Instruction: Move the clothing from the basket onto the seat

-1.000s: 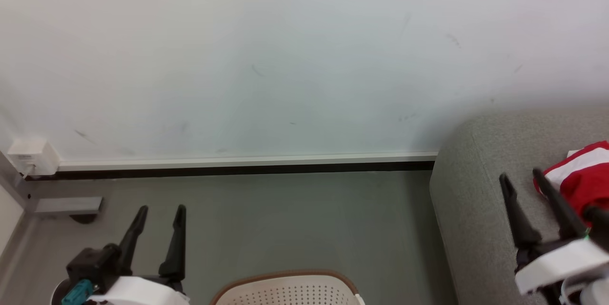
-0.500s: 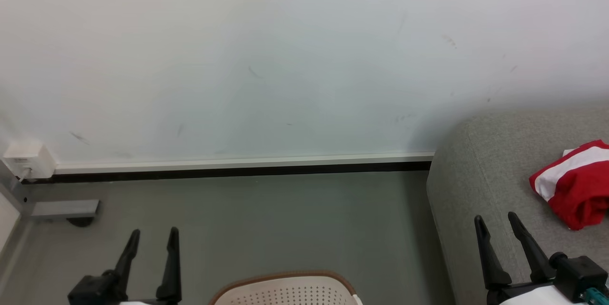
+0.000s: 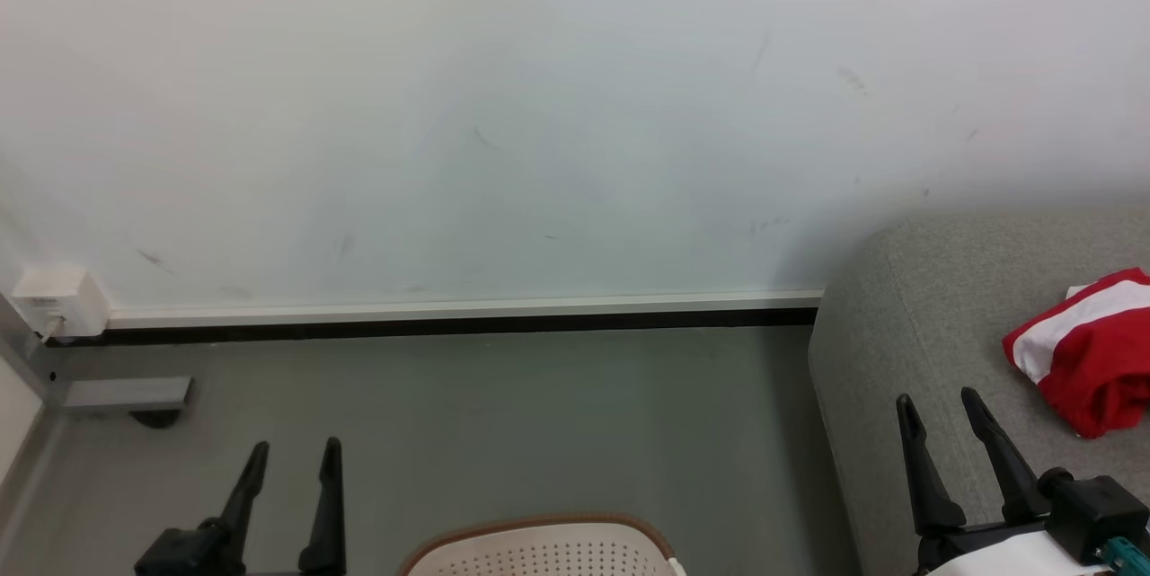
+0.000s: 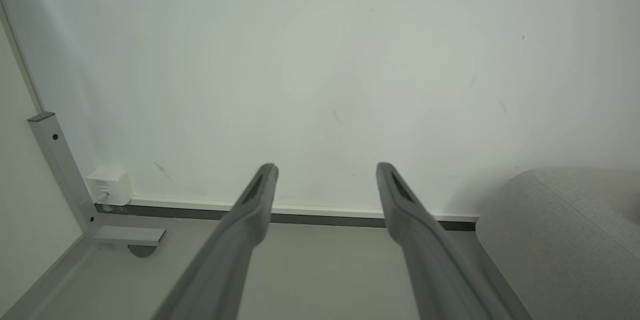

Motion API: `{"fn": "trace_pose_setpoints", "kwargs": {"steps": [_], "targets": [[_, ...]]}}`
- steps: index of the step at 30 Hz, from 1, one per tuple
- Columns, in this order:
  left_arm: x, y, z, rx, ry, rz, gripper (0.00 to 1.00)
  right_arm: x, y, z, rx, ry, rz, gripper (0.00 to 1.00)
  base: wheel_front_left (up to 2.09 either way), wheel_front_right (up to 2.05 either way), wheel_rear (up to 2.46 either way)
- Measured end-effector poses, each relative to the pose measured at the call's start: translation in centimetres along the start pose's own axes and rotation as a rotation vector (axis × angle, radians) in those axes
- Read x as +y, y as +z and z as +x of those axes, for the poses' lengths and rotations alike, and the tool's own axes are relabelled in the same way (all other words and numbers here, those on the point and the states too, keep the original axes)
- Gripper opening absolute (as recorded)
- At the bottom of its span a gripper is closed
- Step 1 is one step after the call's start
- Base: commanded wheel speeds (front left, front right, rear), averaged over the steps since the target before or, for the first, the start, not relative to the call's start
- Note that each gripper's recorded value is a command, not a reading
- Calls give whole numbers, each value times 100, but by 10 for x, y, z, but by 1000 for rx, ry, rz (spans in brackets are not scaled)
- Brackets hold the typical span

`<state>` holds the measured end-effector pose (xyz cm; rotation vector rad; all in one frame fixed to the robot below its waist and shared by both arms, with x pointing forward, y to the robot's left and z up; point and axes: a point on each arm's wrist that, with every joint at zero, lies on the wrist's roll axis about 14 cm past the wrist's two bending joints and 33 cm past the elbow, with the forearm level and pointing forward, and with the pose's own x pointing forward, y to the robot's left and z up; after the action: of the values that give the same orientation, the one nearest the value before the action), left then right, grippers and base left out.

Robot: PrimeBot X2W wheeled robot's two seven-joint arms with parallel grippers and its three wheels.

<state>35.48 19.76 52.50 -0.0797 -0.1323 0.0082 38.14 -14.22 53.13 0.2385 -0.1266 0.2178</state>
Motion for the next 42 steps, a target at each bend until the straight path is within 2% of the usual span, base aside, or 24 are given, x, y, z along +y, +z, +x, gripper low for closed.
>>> {"fn": "trace_pose_setpoints", "kwargs": {"steps": [22, 32, 42], "targets": [[0, -16, 2, 43, -8, 24, 100, 0, -3, -1, 5, -4, 9, 100, 0, 0, 0], [-20, -58, 14, 168, -78, 16, 100, -13, -5, 8, 9, -30, 0, 100, 0, 0, 0], [-47, -126, 32, 367, -186, 11, 100, -28, -15, 33, 28, -42, -17, 100, 0, 0, 0]]}}
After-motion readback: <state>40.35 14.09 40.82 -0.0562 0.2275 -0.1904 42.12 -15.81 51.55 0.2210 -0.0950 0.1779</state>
